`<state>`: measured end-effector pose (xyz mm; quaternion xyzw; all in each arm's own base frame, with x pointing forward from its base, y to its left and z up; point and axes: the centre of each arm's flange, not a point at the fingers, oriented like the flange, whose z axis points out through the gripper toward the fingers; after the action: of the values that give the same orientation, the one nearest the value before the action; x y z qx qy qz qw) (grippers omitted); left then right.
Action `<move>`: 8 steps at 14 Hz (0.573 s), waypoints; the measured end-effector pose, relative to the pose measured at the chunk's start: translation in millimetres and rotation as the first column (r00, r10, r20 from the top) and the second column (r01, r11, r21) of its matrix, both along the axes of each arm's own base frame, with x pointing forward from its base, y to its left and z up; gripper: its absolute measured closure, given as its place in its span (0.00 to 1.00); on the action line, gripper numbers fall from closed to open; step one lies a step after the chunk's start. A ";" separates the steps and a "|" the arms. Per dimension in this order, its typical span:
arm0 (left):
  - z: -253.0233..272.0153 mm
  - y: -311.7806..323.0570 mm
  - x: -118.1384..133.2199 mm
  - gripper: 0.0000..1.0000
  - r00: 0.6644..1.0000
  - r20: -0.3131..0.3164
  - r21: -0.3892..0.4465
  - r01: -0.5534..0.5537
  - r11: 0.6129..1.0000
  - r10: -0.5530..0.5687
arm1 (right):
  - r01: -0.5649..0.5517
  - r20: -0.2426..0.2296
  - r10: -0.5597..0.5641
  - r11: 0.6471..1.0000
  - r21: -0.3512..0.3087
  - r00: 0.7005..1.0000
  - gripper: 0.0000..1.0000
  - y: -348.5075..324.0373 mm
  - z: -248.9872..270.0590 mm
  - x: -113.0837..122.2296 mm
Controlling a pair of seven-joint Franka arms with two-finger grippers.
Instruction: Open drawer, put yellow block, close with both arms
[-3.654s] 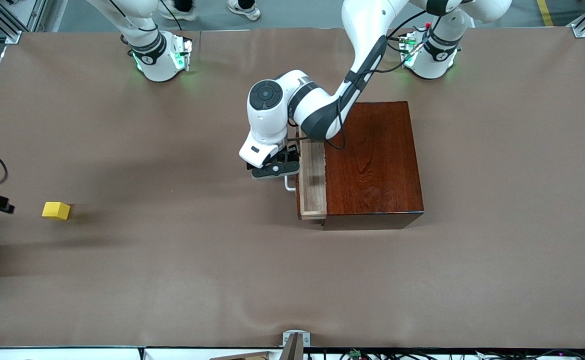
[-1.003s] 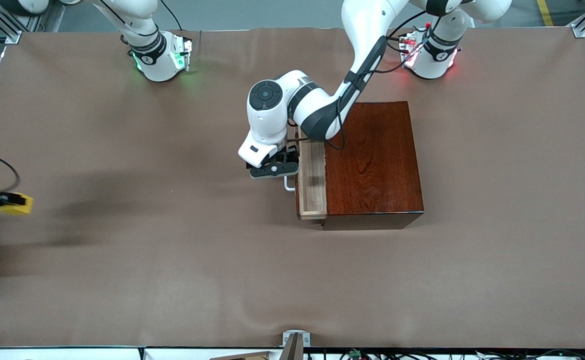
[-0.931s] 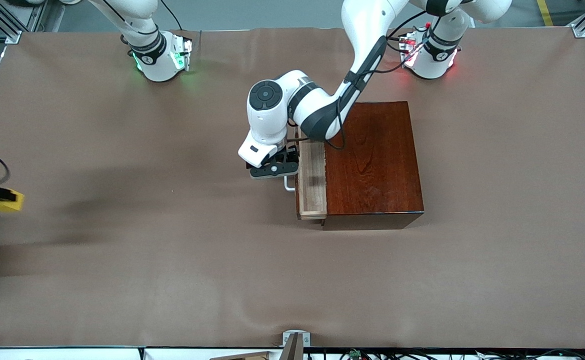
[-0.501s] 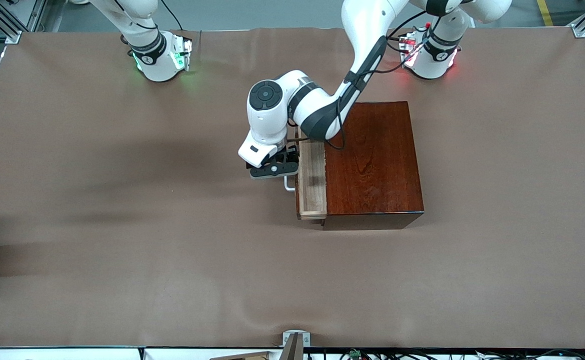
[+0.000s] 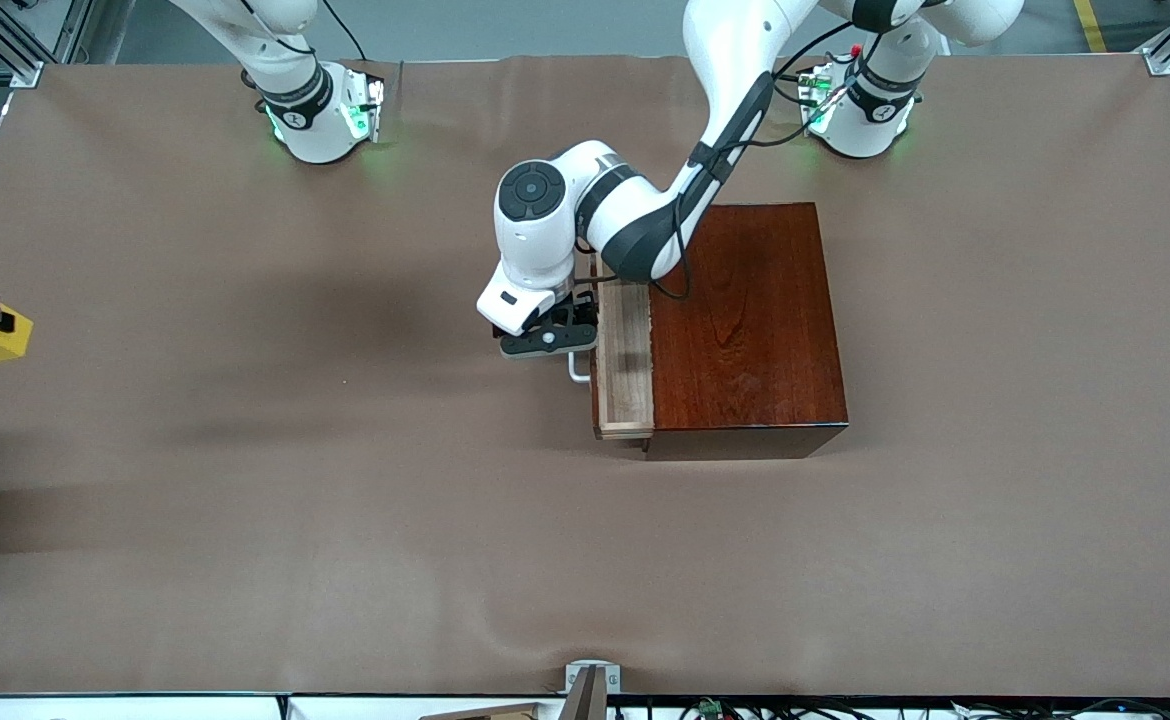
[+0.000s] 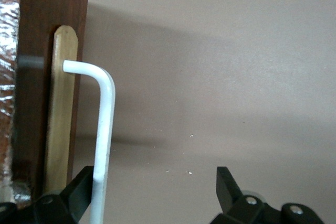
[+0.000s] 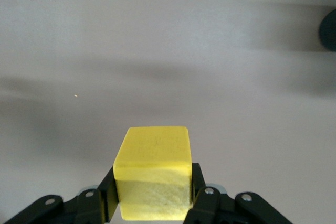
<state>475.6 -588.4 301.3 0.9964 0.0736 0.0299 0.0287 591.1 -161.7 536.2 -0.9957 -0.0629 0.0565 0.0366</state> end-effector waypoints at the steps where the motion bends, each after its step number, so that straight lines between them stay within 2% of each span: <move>1: 0.0 0.0 0.0 0.00 1.000 0.000 0.000 0.000 1.000 0.000 | 0.008 -0.004 -0.008 1.000 0.000 1.000 0.44 8.9 -3.8 2.2; 2: 6.0 -5.1 -3.1 0.00 0.996 -0.003 -0.028 0.084 0.996 -0.084 | 0.022 -0.007 -0.022 1.000 -0.003 1.000 0.44 19.7 -6.4 5.0; 3: 29.7 -15.9 -11.0 0.00 0.984 0.000 -0.105 0.179 0.978 -0.180 | 0.039 -0.011 -0.039 0.999 -0.007 0.999 0.44 31.5 -8.4 7.6; 4: 59.7 -23.4 -20.5 0.00 0.973 0.018 -0.152 0.230 0.961 -0.230 | 0.051 -0.014 -0.052 0.999 -0.011 0.999 0.44 41.9 -9.7 9.5; 6: 103.7 -25.7 -33.8 0.00 0.964 0.038 -0.180 0.265 0.947 -0.263 | 0.061 -0.012 -0.061 0.998 -0.015 0.998 0.44 53.8 -12.9 12.0; 8: 115.8 -22.2 -35.2 0.00 0.963 0.042 -0.183 0.270 0.945 -0.267 | 0.063 -0.009 -0.063 0.998 -0.016 0.998 0.44 55.9 -18.2 12.1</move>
<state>440.4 -610.6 417.0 0.9897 -0.0604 0.0270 0.1267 603.2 -105.9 518.1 -0.9972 -0.0310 0.0604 0.0307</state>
